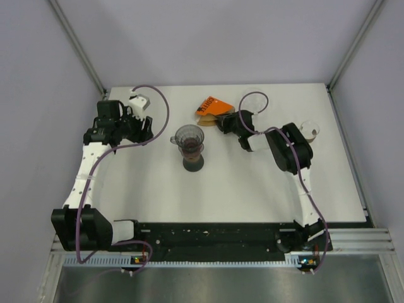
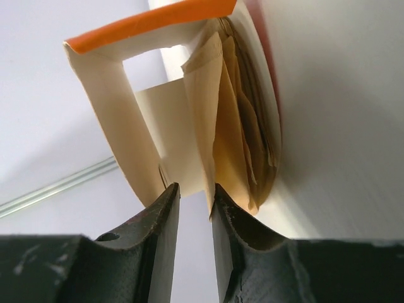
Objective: Place the coffee filter in the dripper
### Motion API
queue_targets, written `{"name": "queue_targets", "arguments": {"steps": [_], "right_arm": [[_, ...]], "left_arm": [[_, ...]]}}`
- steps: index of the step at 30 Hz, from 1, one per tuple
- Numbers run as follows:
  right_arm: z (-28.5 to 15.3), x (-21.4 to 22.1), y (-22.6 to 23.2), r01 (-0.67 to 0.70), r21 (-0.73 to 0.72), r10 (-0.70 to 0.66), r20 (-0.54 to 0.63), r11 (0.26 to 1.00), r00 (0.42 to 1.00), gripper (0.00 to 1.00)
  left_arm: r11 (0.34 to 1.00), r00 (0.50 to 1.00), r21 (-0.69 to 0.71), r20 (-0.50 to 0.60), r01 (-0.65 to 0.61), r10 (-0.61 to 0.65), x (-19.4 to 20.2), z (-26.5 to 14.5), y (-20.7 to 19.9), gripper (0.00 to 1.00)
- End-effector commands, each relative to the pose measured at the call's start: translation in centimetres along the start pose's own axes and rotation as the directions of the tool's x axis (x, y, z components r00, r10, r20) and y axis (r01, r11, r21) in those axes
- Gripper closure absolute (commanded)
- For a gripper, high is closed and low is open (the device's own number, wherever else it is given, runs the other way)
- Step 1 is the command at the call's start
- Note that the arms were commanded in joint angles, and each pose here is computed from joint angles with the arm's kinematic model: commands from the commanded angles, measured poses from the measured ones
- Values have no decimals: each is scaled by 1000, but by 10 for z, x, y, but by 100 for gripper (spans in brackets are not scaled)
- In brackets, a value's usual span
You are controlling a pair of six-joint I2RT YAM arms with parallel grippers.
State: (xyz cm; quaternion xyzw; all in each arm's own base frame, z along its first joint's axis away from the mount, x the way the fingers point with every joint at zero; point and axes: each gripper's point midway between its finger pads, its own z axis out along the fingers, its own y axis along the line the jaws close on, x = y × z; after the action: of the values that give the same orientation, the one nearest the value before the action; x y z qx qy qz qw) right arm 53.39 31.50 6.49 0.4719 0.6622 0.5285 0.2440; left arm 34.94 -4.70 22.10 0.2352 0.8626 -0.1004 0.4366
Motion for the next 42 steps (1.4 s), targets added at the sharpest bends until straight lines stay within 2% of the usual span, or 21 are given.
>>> {"name": "queue_targets", "arguments": {"steps": [1, 7, 10, 15, 18, 23, 28, 34, 37, 39, 40, 41, 42], "right_arm": [[8, 3, 20, -54, -80, 54, -2, 995, 999, 73], [12, 1, 14, -93, -67, 93, -5, 993, 996, 86], [7, 0, 13, -91, -73, 92, 5, 993, 996, 100], [-11, 0, 25, -29, -109, 31, 13, 994, 999, 100], [-33, 3, 47, 10, -166, -7, 20, 986, 1000, 100], [-64, 8, 60, 115, -181, -110, 39, 977, 993, 100], [-95, 11, 60, 141, -199, -139, 23, 970, 990, 100], [-116, 18, 67, 245, -217, -252, -2, 945, 968, 100], [-130, 32, 76, 334, -241, -354, -45, 911, 934, 100], [-146, 39, 86, 441, -254, -467, -48, 861, 883, 100], [-154, 40, 87, 536, -258, -561, -30, 804, 827, 100], [-166, 44, 96, 579, -266, -606, -24, 770, 795, 100], [-174, 42, 98, 679, -250, -702, -1, 690, 713, 100]], "left_arm": [[999, 997, -14, 70, -29, 30, -24, -12, 3, 36], [999, 997, -11, 67, -31, 32, -23, -12, 2, 36], [999, 997, -11, 66, -33, 33, -23, -12, 3, 36], [999, 998, -6, 62, -32, 32, -22, -11, 2, 36], [999, 998, -7, 61, -34, 34, -23, -12, 2, 36], [999, 997, -15, 63, -36, 37, -26, -15, 3, 36], [999, 997, -20, 67, -43, 44, -27, -18, 4, 36], [999, 996, -23, 77, -49, 50, -30, -21, 2, 36], [998, 995, -32, 75, -56, 58, -31, -25, 2, 36], [997, 995, -42, 70, -66, 69, -31, -29, 3, 36], [997, 995, -48, 65, -68, 71, -30, -30, 4, 36], [997, 996, -57, 60, -60, 64, -31, -32, 5, 36], [996, 997, -70, 55, -52, 56, -30, -34, 8, 36]]}}
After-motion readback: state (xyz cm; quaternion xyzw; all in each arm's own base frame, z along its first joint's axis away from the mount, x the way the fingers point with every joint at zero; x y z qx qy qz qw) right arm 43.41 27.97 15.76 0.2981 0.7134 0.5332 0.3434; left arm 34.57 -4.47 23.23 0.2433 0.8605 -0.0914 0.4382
